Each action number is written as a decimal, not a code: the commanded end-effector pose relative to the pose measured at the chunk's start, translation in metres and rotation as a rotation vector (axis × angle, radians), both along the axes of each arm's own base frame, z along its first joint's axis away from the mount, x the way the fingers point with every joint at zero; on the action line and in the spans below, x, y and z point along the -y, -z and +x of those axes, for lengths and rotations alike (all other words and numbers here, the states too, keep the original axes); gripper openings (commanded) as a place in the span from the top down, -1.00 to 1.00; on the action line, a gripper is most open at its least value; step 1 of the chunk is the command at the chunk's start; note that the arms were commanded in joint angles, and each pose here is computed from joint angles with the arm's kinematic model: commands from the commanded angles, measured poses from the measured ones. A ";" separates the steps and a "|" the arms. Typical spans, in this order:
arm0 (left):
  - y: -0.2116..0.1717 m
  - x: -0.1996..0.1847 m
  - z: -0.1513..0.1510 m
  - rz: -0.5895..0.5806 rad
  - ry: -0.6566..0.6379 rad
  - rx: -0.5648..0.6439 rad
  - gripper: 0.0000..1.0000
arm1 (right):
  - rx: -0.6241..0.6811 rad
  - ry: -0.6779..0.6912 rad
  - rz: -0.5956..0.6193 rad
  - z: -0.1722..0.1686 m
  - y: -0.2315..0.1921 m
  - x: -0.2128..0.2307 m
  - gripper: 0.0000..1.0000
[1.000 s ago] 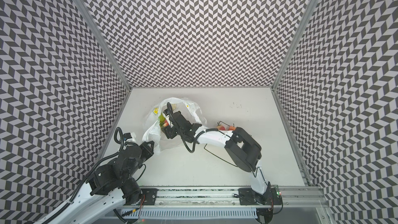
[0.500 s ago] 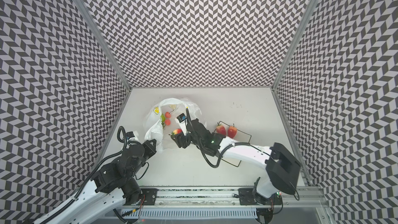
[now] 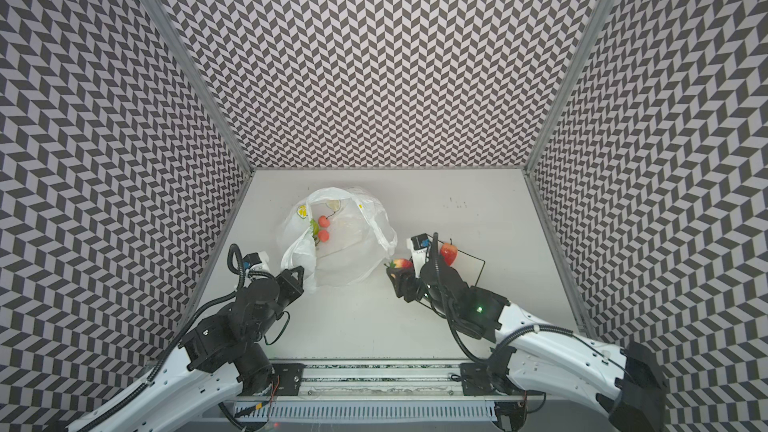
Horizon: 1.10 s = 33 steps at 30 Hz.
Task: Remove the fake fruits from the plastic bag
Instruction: 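Lift the strawberry out of the bag toward the tray with the right gripper, then lower the strawberry onto the tray and open the right gripper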
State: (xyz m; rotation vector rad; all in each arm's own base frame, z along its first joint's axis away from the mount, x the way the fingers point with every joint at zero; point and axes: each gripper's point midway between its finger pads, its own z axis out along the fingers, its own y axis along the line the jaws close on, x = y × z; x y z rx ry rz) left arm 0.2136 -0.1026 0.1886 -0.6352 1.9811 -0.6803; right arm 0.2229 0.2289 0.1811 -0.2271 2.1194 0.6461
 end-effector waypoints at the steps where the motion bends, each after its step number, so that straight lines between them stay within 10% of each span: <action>1: 0.000 -0.001 0.001 0.001 -0.006 0.015 1.00 | -0.063 0.201 0.058 0.014 0.026 0.036 0.35; 23: -0.005 -0.003 -0.002 -0.003 0.000 0.028 1.00 | -0.210 0.363 0.150 0.081 0.117 0.022 0.28; 33: -0.005 -0.005 -0.005 -0.007 0.003 0.029 1.00 | -0.255 0.379 0.156 0.080 0.131 0.020 -0.33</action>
